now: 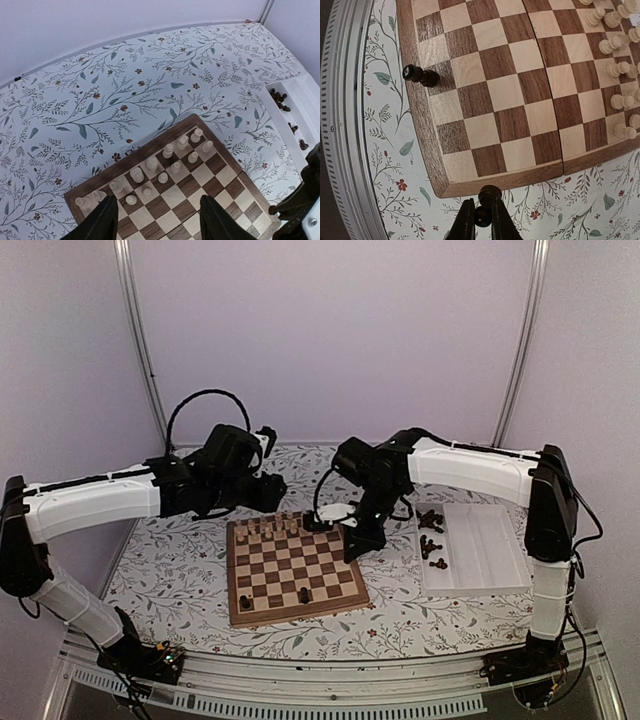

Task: Set up the chess pieces on the board
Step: Place the chess piece on the chessboard.

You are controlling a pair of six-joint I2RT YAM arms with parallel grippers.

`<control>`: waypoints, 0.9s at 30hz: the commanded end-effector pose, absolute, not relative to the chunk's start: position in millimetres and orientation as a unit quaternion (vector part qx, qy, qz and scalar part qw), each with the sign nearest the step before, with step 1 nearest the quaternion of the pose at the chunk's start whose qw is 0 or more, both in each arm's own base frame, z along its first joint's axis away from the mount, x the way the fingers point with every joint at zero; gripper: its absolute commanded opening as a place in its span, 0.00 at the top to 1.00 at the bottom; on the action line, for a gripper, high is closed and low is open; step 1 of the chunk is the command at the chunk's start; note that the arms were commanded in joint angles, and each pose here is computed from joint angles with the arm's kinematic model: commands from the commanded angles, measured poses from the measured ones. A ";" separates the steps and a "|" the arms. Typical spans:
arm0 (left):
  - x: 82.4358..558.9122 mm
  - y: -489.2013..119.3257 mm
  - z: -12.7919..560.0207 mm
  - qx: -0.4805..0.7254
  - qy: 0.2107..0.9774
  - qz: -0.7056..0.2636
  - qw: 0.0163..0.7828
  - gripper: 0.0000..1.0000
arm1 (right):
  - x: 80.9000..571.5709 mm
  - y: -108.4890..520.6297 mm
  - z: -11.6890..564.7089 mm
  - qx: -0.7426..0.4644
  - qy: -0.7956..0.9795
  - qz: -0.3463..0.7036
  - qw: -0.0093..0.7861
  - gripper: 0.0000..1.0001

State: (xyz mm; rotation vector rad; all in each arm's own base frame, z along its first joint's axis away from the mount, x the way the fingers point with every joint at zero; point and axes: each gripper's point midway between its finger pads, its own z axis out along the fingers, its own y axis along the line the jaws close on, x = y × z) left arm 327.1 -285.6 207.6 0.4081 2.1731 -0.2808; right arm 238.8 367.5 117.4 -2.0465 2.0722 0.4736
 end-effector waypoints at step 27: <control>324.6 -244.4 217.0 0.133 0.867 -0.096 0.470 0.42 | 229.0 380.5 49.5 -0.694 0.709 0.124 0.015 0.80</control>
